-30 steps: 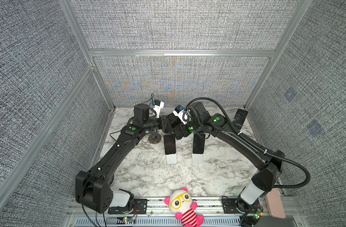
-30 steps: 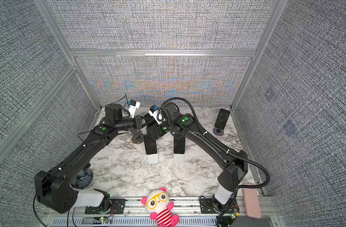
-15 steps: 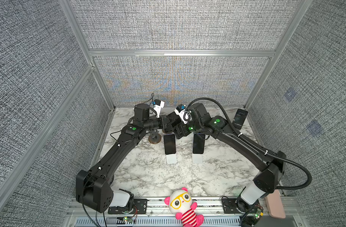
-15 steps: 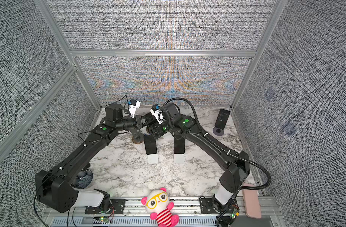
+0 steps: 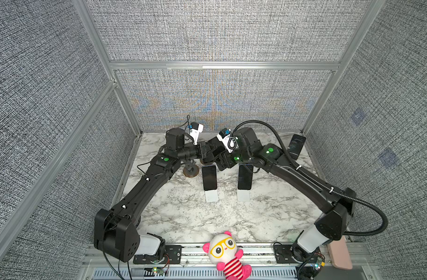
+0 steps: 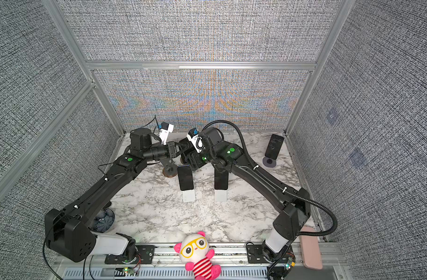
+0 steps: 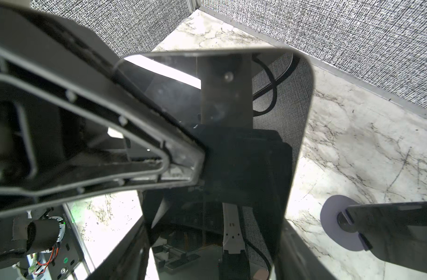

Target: Remove the phone from the phone stand

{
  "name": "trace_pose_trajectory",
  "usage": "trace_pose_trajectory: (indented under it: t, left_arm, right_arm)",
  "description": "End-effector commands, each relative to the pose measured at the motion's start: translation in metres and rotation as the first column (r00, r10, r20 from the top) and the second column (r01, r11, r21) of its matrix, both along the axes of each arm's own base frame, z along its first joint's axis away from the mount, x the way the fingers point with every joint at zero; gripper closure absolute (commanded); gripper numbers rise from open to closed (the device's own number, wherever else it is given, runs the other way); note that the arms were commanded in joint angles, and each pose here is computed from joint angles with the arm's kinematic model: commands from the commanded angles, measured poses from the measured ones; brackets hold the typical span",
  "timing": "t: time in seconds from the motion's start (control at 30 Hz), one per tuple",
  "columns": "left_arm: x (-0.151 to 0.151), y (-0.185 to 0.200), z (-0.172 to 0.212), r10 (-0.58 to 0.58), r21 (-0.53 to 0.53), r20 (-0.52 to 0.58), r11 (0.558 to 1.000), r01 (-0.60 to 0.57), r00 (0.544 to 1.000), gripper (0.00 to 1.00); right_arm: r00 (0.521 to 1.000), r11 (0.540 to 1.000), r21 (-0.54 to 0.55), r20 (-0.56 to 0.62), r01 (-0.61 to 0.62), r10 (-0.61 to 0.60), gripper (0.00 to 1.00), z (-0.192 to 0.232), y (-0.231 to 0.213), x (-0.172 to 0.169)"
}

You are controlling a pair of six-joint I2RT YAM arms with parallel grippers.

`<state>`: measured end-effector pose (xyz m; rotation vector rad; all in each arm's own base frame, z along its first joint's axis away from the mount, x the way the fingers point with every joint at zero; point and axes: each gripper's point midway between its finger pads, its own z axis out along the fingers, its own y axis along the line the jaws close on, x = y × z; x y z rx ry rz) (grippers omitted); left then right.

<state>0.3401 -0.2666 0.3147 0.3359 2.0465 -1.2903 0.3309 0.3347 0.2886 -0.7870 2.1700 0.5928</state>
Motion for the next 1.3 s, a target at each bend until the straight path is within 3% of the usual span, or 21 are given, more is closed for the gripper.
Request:
trace_pose_trajectory:
  t: [0.0,0.23,0.33,0.57,0.77,1.0,1.27]
  left_arm:
    - [0.004,0.0,0.007,0.007,-0.014,0.039,1.0,-0.007,0.999,0.83]
    - [0.004,0.0,0.011,0.008,-0.023,0.058,1.0,-0.006,0.998,0.52]
    - [0.004,0.001,0.012,0.009,-0.016,0.07,1.0,-0.008,0.997,0.47]
    - [0.001,0.006,0.013,0.011,0.027,0.118,1.0,-0.014,0.993,0.38]
    - [0.0,0.012,0.013,0.01,0.072,0.171,0.997,-0.022,0.985,0.35]
    - [-0.009,0.021,0.003,-0.023,0.164,0.217,0.986,-0.013,0.976,0.33]
    - [-0.022,0.029,-0.014,-0.043,0.215,0.212,0.977,-0.004,0.976,0.33]
  right_arm:
    - [0.999,0.998,0.062,0.036,0.003,-0.006,0.53,0.017,0.005,0.004]
    - [0.999,0.995,0.099,0.048,0.02,-0.025,0.59,0.029,-0.005,0.003]
    - [0.997,0.995,0.087,0.038,0.056,-0.06,0.61,0.031,-0.022,0.006]
    - [0.979,0.978,0.022,0.013,0.205,-0.206,0.66,0.038,-0.098,-0.005]
    - [0.918,0.919,-0.105,-0.081,0.38,-0.388,0.68,0.014,-0.18,-0.023]
    - [0.788,0.806,-0.303,-0.215,0.508,-0.577,0.72,-0.06,-0.248,-0.039]
    - [0.734,0.793,-0.405,-0.335,0.454,-0.591,0.75,-0.139,-0.254,-0.032]
